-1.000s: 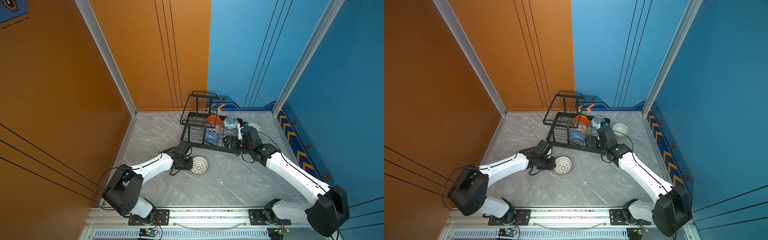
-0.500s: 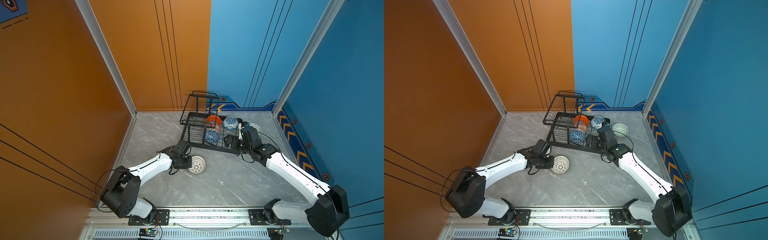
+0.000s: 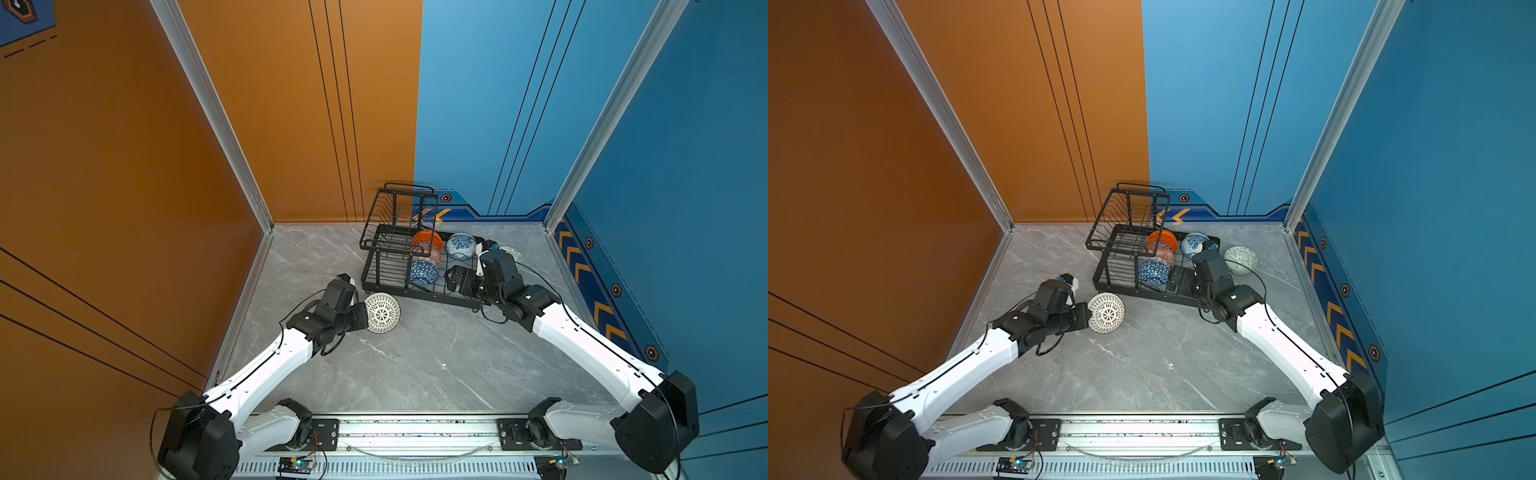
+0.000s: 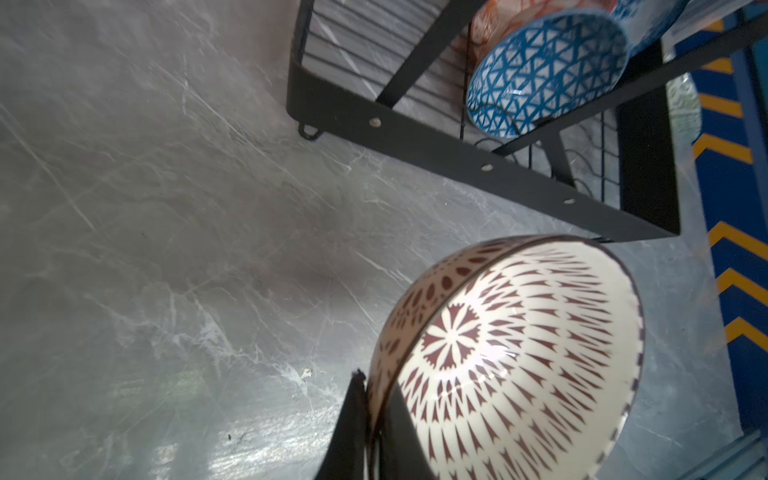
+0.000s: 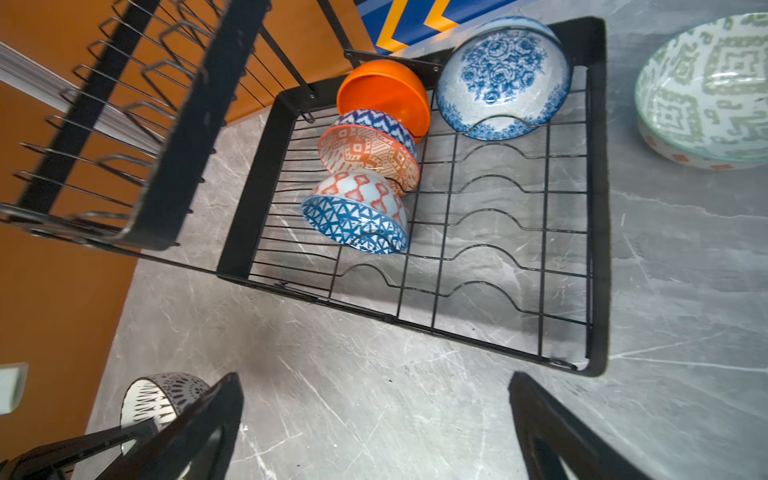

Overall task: Load the bowls into the dish rack
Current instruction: 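Lift the maroon-patterned bowl with the left gripper while the right gripper reaches toward it, then grasp the maroon-patterned bowl's rim with the right gripper while the left gripper holds it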

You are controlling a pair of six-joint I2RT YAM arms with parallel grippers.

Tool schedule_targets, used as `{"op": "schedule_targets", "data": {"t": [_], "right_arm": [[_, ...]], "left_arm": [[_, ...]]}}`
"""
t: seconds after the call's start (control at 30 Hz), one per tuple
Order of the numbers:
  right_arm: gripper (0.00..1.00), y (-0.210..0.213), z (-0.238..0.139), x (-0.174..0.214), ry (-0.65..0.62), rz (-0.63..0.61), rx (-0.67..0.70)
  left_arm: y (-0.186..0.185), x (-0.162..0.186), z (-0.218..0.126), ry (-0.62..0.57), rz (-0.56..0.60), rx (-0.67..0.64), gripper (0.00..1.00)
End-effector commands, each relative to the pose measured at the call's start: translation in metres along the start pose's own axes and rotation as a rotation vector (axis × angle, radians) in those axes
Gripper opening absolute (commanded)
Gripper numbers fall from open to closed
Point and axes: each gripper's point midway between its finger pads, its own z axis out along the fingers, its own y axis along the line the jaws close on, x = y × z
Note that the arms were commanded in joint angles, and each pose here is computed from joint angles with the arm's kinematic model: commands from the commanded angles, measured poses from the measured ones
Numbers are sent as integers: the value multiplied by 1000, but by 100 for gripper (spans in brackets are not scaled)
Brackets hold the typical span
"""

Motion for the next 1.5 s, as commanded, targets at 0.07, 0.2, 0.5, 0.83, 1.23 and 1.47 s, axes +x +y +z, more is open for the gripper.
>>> {"op": "schedule_targets", "data": {"t": [0.07, 0.2, 0.5, 0.83, 1.23, 1.47], "right_arm": [[100, 38, -19, -17, -36, 11, -72], [100, 71, -27, -32, -53, 17, -144], [100, 160, -56, -81, -116, 70, -373], [96, 251, -67, -115, -100, 183, -615], [82, 295, -55, -116, -29, 310, -763], [79, 304, -49, -111, -14, 335, -781]], "left_arm": [[-8, -54, -45, -282, -44, 54, 0], [-13, -82, -80, -429, -44, 74, 0], [-34, -153, -153, -788, -26, 86, 0], [-52, -215, -190, -1100, 29, -36, 0], [-68, -231, -174, -1217, 130, -163, 0], [-74, -229, -162, -1231, 162, -175, 0]]}}
